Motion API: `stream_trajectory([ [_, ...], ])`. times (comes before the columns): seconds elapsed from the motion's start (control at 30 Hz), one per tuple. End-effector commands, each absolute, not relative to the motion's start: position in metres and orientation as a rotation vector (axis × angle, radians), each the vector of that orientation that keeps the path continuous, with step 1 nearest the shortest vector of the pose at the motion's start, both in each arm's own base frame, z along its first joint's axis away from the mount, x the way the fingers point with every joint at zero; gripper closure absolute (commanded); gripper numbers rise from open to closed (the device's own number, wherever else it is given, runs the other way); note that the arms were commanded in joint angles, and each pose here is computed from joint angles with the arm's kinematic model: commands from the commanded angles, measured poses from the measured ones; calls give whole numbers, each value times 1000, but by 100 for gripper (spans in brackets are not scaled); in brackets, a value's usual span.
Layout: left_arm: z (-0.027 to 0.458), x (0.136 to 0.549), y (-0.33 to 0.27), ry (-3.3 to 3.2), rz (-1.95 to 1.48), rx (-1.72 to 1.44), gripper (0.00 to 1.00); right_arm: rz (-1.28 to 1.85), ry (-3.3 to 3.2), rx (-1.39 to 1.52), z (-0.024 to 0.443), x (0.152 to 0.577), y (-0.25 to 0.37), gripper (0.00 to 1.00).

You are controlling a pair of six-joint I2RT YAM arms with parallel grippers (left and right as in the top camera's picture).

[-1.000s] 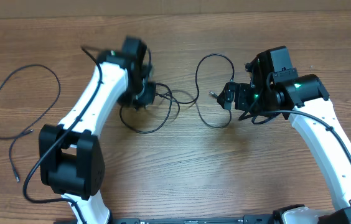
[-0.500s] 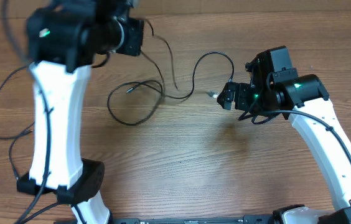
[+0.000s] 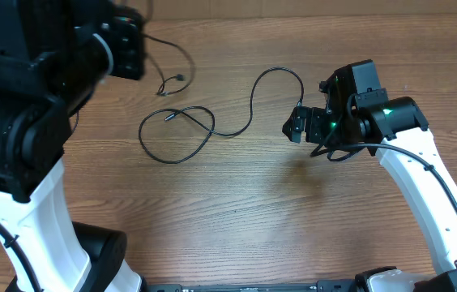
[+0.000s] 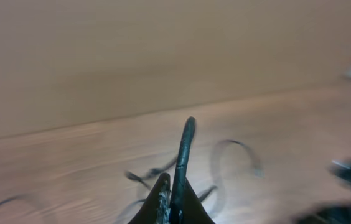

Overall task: Untangle cables
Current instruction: 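Grasp a cable with the left gripper and pull it to the left side, then move the left gripper back to the last cable at center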

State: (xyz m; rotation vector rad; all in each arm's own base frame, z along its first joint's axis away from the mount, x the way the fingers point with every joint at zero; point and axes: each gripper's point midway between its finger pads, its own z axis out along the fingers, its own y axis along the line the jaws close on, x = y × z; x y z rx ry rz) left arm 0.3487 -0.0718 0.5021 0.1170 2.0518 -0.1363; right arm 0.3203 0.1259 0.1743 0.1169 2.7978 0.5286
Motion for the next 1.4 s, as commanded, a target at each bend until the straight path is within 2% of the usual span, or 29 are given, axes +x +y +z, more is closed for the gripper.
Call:
stream_trajectory([
  [0.0,504,351,13,2013,214,-274,96,519,2783,111,177,324,126,0],
  [0.13,497,338,90,1948,450,-636,96,518,2783,110,177,324,126,0],
  [0.37,456,317,193,1934,667,-1032,96,517,2784,107,177,324,126,0],
  [0.57,417,307,247,1950,596,-1263,95,518,2783,107,177,324,126,0],
  [0.6,411,310,250,1967,548,-1270,87,518,2783,107,177,324,126,0],
  [0.7,395,324,249,2029,385,-1268,36,518,2783,107,177,324,126,0],
  [0.77,385,336,241,2093,282,-1218,20,518,2783,107,177,324,126,0],
  [0.93,374,359,206,2210,129,-1080,16,518,2785,108,177,324,126,0],
  [1.13,373,394,129,2343,-43,-753,16,518,2785,107,177,324,126,0],
  [1.37,352,418,28,2505,-132,-291,2,518,2786,108,177,323,126,0],
])
